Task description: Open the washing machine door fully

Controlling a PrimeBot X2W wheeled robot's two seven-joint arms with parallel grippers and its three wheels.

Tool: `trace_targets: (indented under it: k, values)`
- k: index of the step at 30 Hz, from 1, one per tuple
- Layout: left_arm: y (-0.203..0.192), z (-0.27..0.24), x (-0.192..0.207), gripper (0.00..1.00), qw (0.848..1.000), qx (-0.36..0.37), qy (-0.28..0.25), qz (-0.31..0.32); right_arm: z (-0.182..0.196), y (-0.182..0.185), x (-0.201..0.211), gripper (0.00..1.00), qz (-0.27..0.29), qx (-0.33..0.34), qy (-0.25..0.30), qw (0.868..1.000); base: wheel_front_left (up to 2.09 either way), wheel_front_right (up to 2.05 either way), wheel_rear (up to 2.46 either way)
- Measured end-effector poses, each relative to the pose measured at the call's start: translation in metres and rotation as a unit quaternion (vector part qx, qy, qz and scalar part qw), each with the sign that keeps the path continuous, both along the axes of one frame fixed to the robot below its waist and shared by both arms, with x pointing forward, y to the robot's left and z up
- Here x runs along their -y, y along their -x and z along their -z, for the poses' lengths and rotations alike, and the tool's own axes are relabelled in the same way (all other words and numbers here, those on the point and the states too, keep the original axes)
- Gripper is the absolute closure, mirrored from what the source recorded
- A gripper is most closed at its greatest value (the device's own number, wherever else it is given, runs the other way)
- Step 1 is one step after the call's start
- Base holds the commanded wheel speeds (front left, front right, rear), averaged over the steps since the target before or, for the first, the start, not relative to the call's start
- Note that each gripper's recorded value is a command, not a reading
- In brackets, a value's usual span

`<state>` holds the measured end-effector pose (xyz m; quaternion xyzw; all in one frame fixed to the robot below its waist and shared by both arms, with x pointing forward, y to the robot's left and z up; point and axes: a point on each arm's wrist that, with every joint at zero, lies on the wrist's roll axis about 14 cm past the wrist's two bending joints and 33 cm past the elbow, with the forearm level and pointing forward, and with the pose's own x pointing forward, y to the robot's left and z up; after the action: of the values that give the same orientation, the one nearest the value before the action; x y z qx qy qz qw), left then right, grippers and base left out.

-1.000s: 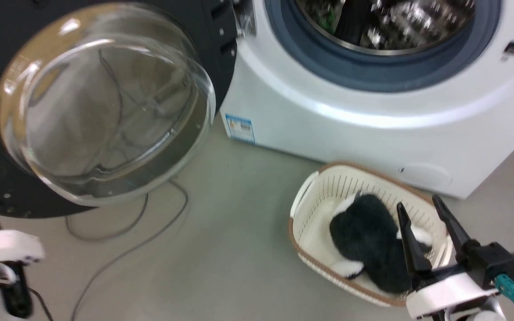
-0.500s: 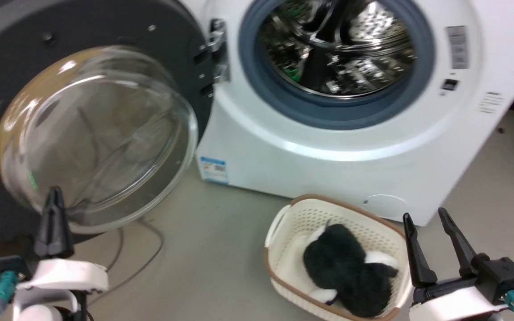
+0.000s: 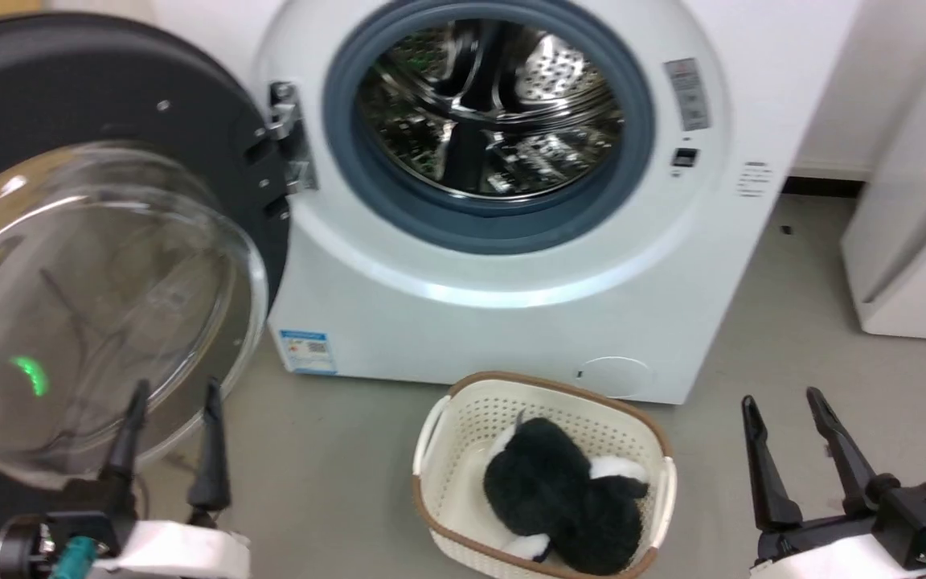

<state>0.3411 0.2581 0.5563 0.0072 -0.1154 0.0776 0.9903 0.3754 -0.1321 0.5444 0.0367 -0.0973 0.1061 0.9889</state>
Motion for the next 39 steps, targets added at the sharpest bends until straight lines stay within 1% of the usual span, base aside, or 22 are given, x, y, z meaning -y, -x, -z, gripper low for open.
trace_targets:
  k: [8, 18, 19, 39]
  values:
    - [-0.008, 0.016, 0.041, 0.0, 0.998, -0.023, 0.009, 0.059, -0.002, 0.014, 0.025, 0.0, 0.037, 0.003, 0.0, 0.999, 0.0, 0.0, 0.0]
    - [-0.009, 0.036, 0.059, 0.0, 0.995, -0.053, 0.012, 0.086, 0.002, 0.031, 0.047, 0.0, 0.072, -0.002, -0.001, 0.997, 0.0, 0.0, 0.0]
    - [-0.009, 0.037, 0.06, 1.0, 0.995, -0.054, 0.012, 0.087, 0.002, 0.032, 0.048, 1.0, 0.073, -0.003, -0.001, 0.997, 0.0, 0.0, 0.0]
    - [-0.01, 0.041, 0.062, 1.0, 0.994, -0.069, 0.01, 0.087, 0.007, 0.03, 0.047, 1.0, 0.071, -0.017, 0.006, 0.997, 0.0, 0.0, 0.0]
